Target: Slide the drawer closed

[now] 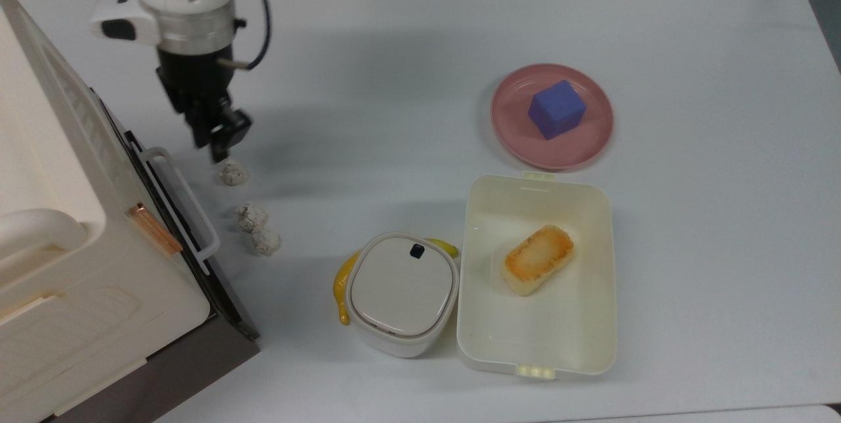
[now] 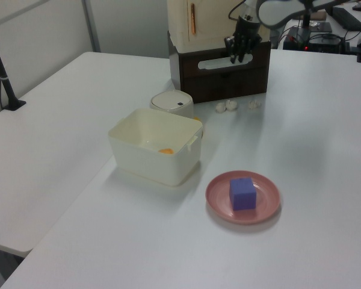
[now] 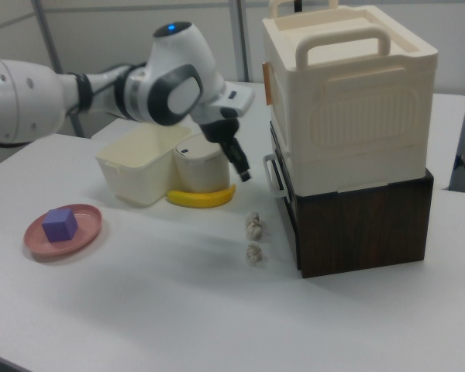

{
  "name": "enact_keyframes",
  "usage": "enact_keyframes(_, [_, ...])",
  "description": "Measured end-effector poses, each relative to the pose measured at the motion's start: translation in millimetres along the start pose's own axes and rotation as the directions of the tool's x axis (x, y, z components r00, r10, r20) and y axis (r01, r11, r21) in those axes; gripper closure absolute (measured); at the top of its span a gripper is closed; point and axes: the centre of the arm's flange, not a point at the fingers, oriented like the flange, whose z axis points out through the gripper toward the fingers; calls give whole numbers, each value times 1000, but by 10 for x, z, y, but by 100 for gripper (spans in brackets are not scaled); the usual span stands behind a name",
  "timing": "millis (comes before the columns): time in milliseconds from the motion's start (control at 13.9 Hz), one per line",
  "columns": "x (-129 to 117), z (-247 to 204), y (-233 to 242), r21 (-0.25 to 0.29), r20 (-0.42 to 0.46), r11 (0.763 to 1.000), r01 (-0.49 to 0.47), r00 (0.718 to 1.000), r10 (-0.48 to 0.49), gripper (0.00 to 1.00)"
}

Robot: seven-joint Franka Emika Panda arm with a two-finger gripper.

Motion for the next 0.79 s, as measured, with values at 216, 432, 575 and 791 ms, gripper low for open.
enact_keyframes(216, [-489, -425, -259, 5, 185, 960, 281, 943, -277, 34])
enact_keyframes(432, [-739, -845, -367, 69, 212, 851, 521, 826, -523, 1])
enact_keyframes(575, [-755, -1013, -278, 90, 213, 801, 592, 774, -596, 0])
enact_keyframes(791, [-753, -1028, -213, 94, 225, 793, 602, 763, -606, 0])
